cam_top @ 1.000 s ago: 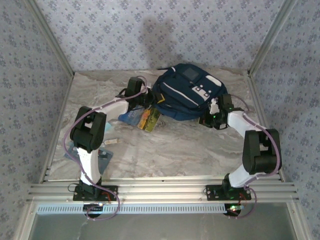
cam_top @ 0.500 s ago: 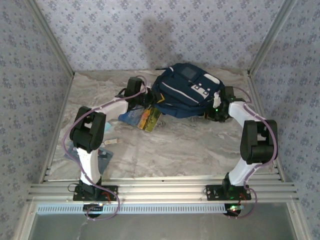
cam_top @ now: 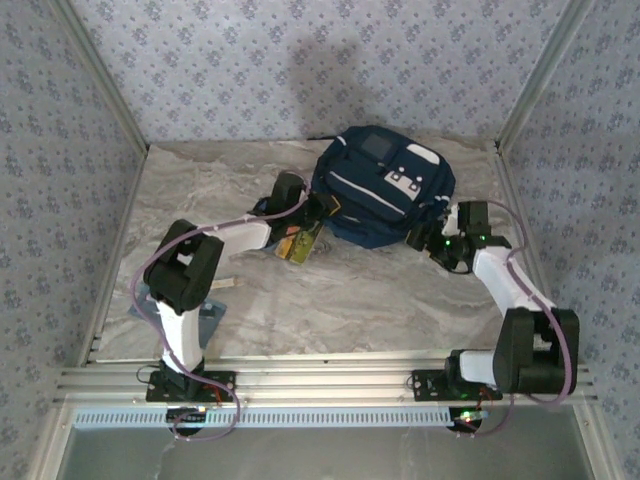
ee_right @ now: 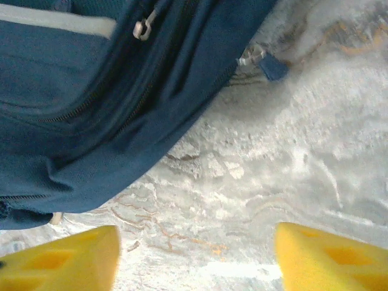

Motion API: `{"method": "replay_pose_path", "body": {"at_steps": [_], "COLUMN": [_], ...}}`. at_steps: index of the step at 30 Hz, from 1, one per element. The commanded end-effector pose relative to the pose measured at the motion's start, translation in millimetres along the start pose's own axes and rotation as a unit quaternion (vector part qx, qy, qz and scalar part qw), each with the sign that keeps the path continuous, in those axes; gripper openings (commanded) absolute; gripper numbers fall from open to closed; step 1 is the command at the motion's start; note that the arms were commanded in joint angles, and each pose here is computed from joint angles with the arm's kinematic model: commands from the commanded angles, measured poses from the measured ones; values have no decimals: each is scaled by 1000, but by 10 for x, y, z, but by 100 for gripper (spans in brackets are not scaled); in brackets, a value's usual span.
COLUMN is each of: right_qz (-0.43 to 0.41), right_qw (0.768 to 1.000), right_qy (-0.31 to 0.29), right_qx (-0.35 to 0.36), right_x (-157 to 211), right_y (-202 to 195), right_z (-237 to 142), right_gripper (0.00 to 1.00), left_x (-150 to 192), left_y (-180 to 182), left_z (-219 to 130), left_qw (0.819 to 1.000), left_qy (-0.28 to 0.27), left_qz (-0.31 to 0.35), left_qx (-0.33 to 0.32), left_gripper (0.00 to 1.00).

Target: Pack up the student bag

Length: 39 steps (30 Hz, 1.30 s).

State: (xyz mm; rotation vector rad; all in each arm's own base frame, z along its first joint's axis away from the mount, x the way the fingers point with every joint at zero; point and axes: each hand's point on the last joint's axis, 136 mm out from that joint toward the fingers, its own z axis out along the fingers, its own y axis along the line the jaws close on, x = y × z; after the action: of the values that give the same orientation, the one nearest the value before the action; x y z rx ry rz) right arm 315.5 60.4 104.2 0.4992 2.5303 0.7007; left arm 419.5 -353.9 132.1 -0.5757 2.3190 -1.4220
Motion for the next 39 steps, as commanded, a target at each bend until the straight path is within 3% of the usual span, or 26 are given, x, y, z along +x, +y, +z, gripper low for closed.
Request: {"method": "replay_pose_path", "body": {"at_steps": [1, 3, 5, 7, 11, 15, 18, 21, 29, 32, 39], "right_qz": [41, 53, 59, 57, 29, -7, -44, -104, -227, -250, -287], "right_qw": [998, 997, 997, 997, 994, 988, 989, 990, 973, 967, 954], "right_qy": [-49, -55, -54, -53, -84, -116, -111, -86, -25, 1, 56], "right_qx": [3, -5, -8, -2, 68, 102, 81, 49, -40, -53, -62], "right_x": [-121, -190, -268, -346, -549, -692, -687, -593, -336, -275, -99], "right_y": [-64, -85, -90, -97, -193, -96, 212, 649, 1839, 2121, 2511], "right_z": [-11, 39, 99, 110, -68, -276, -266, -140, 409, 718, 1499], "right_gripper": [81, 86, 88, 90, 92, 93, 92, 85, 74, 65, 60], "left_x": [-86, 120, 386, 664, 1065, 1074, 888, 597, -105, -297, -492], "left_y": [-433, -410, -401, -397, -442, -372, -218, -46, 609, 893, 1251], "left_z": [-89, -81, -60, -24, -60, -300, -546, -784, -1265, -1399, -1618], "left_qw": [996, 996, 997, 998, 997, 990, 981, 973, 963, 963, 959], "left_qy": [-68, -62, -45, -16, 35, 25, -19, -55, -126, -145, -172], "left_qz": [14, 15, 14, 13, 52, 135, 180, 191, 134, 93, 46], "left_qx": [64, 58, 55, 51, 36, -21, -69, -114, -195, -209, -219], "left_gripper": [1, 17, 48, 71, 97, 98, 98, 99, 99, 99, 99]}}
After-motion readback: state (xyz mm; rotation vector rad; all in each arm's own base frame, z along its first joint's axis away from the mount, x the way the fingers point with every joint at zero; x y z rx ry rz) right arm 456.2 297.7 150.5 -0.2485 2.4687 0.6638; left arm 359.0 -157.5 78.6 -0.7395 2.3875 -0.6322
